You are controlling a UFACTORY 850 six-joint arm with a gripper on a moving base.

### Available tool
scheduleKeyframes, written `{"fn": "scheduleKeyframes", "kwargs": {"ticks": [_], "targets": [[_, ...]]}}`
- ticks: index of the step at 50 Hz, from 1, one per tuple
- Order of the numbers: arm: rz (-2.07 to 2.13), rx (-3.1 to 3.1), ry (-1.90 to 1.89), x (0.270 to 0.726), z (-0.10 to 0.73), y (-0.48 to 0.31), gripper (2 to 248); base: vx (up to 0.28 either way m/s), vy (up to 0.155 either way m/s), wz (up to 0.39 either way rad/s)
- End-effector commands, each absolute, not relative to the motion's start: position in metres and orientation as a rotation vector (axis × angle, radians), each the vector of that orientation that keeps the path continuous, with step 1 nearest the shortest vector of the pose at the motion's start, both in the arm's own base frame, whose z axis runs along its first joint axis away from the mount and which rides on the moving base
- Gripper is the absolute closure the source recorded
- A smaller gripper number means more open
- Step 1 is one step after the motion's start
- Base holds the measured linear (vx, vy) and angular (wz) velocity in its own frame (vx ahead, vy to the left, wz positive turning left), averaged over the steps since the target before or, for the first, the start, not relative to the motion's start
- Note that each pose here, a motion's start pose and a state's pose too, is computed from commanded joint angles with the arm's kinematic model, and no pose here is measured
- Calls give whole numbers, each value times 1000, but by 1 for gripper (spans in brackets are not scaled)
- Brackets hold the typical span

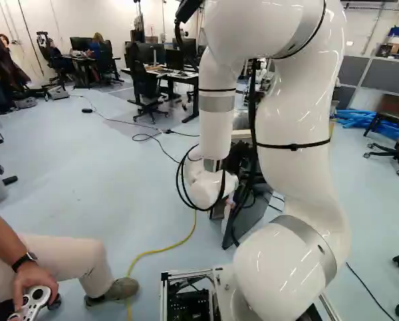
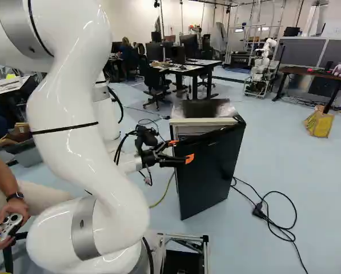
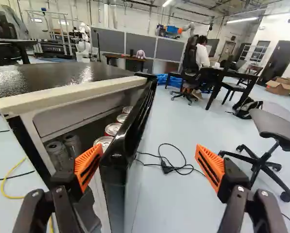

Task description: Grab a drink from the fridge

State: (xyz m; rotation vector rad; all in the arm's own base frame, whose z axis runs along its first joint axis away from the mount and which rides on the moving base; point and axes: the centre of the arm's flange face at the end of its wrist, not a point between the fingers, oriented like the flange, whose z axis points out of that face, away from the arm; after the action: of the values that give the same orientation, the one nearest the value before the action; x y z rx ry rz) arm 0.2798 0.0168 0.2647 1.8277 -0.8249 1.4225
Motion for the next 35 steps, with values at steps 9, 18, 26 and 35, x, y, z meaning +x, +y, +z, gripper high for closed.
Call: {"fn": "scheduleKeyframes", "kwargs": {"ticks": [9, 18, 26, 35], "targets": [[1400, 1811, -838, 273, 265, 11, 3, 0, 0, 0], [1375, 1791, -854, 266, 265, 4, 3, 0, 0, 0], [1352, 1772, -870, 260, 266, -1, 3, 0, 0, 0], [1326, 1749, -888, 253, 266, -8, 3, 0, 0, 0]]}}
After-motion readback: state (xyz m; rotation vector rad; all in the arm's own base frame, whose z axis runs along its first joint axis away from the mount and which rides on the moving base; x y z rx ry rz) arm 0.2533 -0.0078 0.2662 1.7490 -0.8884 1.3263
